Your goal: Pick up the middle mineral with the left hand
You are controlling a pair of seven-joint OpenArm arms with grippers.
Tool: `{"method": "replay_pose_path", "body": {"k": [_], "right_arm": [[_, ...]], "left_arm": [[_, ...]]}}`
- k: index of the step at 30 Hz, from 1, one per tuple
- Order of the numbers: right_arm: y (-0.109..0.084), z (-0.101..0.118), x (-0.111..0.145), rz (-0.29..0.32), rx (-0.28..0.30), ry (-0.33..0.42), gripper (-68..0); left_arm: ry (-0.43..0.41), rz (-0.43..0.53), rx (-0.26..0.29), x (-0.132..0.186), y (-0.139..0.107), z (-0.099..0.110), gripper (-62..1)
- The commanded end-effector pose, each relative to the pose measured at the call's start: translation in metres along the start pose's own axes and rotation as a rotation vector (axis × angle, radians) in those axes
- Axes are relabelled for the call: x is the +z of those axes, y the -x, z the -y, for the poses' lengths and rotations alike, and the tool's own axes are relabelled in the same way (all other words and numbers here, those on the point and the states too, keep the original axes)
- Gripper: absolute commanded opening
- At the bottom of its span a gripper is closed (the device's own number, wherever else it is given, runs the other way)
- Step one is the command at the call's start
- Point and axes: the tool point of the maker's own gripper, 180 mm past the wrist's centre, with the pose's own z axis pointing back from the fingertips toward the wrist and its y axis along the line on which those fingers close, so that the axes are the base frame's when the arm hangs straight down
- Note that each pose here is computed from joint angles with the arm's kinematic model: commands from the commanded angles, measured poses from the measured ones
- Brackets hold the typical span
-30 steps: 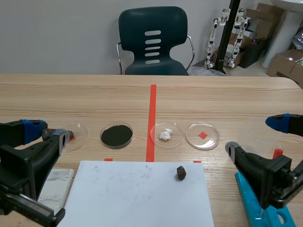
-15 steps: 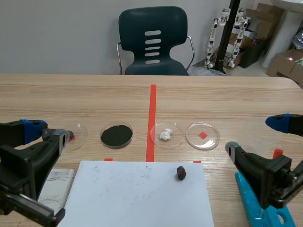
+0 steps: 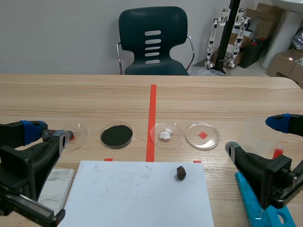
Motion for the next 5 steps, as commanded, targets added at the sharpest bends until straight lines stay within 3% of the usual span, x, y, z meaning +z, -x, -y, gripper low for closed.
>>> {"method": "replay_pose_path", "body": {"k": [1, 5], "right_arm": [[-0.0117, 0.0000, -0.0003, 0.037, 0.007, -0.003, -8.4], [-0.0117, 0.0000, -0.0003, 0.037, 0.007, -0.003, -8.4]], "left_arm": [[-0.005, 0.027, 0.011, 0.0001, -0.0069, 0.0003, -52.4], [-0.005, 0.027, 0.011, 0.0001, -0.0069, 0.0003, -52.4]]}}
